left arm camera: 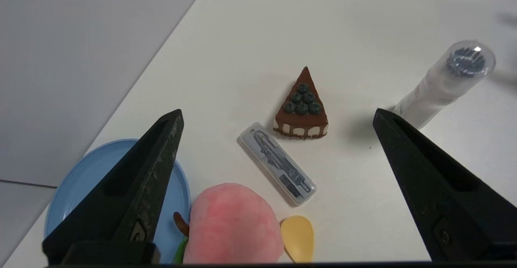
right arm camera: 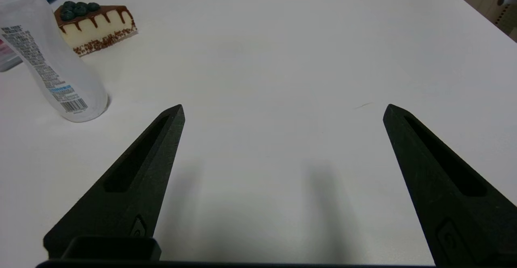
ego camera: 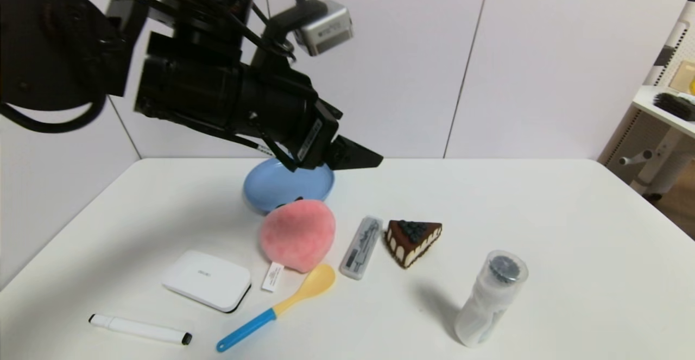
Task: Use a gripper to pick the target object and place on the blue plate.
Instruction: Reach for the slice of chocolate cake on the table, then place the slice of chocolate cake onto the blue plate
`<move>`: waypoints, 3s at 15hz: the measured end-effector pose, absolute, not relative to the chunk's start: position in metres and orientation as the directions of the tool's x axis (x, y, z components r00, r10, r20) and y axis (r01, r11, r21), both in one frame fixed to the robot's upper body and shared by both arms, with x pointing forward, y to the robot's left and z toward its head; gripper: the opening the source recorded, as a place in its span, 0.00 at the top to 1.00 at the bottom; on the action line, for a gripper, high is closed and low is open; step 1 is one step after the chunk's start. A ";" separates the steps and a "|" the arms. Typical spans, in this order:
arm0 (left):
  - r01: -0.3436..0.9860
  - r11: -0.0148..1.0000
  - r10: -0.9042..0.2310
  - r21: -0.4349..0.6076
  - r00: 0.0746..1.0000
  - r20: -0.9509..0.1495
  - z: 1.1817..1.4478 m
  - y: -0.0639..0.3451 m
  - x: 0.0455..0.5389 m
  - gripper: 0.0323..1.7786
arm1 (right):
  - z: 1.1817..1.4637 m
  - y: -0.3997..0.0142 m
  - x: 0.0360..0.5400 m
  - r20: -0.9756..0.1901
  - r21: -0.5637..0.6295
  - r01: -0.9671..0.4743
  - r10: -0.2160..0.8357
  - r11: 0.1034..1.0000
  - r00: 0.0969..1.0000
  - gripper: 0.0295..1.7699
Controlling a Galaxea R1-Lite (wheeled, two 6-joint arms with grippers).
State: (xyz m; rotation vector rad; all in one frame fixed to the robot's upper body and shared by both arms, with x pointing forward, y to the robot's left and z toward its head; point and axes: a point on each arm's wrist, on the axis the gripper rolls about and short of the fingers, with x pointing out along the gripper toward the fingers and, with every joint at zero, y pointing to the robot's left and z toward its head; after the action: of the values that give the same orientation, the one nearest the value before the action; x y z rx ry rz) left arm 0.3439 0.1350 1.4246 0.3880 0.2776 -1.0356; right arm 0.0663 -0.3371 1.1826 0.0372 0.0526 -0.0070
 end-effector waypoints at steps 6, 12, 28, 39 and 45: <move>0.916 0.372 -0.780 0.151 0.397 -0.484 1.373 0.087 0.364 0.05 | 1.183 -0.337 0.066 -0.053 0.037 0.008 -0.006 0.999 0.999 0.04; 0.925 0.348 -0.791 0.154 0.378 -0.481 1.325 0.053 0.386 0.05 | 1.182 -0.337 0.066 -0.054 0.037 0.008 -0.006 0.999 0.999 0.04; 0.933 0.337 -0.753 0.128 0.349 -0.558 1.245 0.012 0.409 0.05 | 1.183 -0.337 0.066 -0.052 0.037 0.008 -0.006 0.999 0.999 0.04; 0.914 0.377 -0.725 0.150 0.392 -0.566 1.233 0.007 0.416 0.41 | 1.183 -0.337 0.066 -0.053 0.037 0.008 -0.006 0.999 0.999 0.04; 0.905 0.388 -0.750 0.174 0.420 -0.511 1.252 0.010 0.415 0.54 | 1.183 -0.337 0.066 -0.053 0.037 0.008 -0.006 0.999 0.999 0.04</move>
State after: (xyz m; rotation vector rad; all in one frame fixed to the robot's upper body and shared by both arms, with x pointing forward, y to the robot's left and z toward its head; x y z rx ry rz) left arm 0.4153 0.0097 1.2518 0.4656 0.3797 -1.0851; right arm 0.0663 -0.3370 1.1825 0.0377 0.0531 -0.0074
